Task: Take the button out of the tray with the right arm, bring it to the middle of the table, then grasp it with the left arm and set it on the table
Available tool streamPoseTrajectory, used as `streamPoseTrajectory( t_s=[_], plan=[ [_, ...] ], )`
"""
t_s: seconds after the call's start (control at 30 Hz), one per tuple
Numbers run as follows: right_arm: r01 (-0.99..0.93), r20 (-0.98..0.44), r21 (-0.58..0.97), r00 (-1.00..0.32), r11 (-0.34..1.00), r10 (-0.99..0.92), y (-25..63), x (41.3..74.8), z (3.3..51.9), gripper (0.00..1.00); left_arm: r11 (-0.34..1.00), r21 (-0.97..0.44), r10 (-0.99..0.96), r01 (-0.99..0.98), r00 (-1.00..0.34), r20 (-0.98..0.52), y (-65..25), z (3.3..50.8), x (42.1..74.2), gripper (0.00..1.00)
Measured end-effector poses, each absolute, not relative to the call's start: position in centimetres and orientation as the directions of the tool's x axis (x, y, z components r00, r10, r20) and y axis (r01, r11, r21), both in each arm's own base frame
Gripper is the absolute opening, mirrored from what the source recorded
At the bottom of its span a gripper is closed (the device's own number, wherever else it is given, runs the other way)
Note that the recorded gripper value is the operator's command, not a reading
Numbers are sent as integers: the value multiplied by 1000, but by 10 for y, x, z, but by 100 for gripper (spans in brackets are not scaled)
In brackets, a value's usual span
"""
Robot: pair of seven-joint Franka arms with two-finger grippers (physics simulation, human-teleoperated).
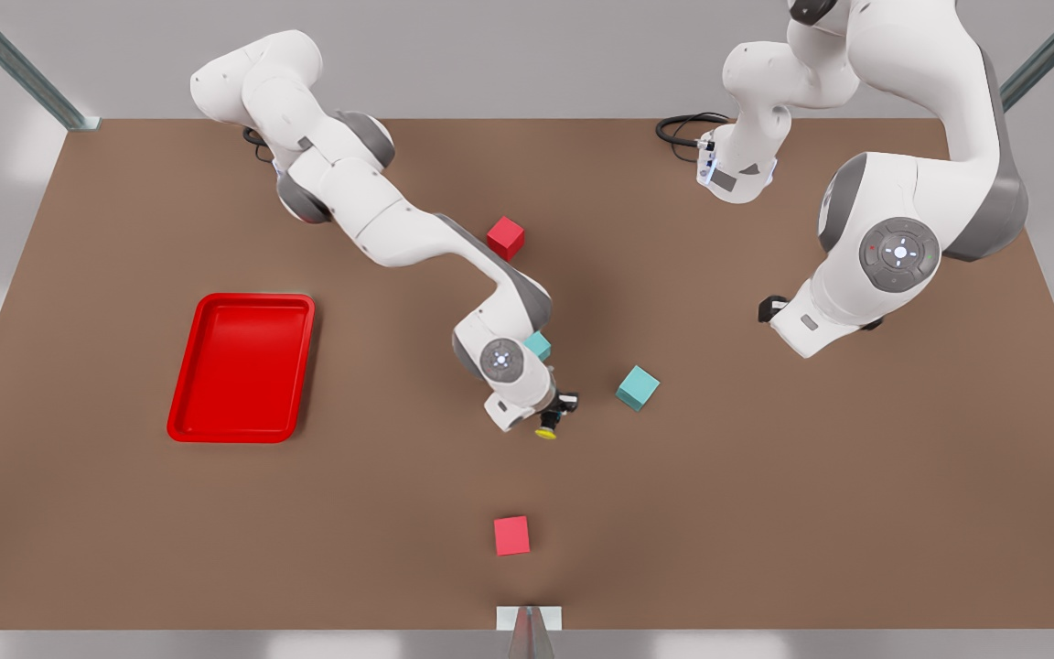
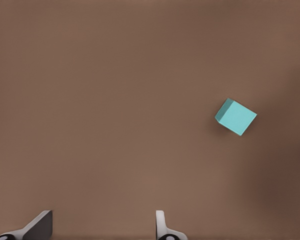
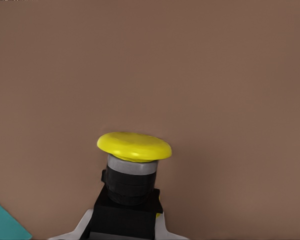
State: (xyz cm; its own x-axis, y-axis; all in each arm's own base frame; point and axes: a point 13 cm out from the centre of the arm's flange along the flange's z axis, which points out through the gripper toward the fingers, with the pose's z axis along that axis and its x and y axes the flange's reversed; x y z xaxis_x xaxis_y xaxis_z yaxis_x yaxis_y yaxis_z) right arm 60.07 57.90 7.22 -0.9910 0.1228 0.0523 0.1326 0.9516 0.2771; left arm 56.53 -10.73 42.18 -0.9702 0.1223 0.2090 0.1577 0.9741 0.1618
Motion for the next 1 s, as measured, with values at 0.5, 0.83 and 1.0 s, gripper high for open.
streamPoseTrajectory(
  t_s=[0.5,0.83,1.0],
  plan=[
    [204,57,230,-979,952,196,586,576,38,100,974,162,122,158,-970,212,-107,419,567,100],
    [244,34,235,-970,941,242,590,583,50,100,974,162,126,162,-969,211,-110,419,566,100],
    [294,-46,327,-944,898,326,563,646,171,100,973,161,130,165,-969,209,-113,420,566,100]
  ],
)
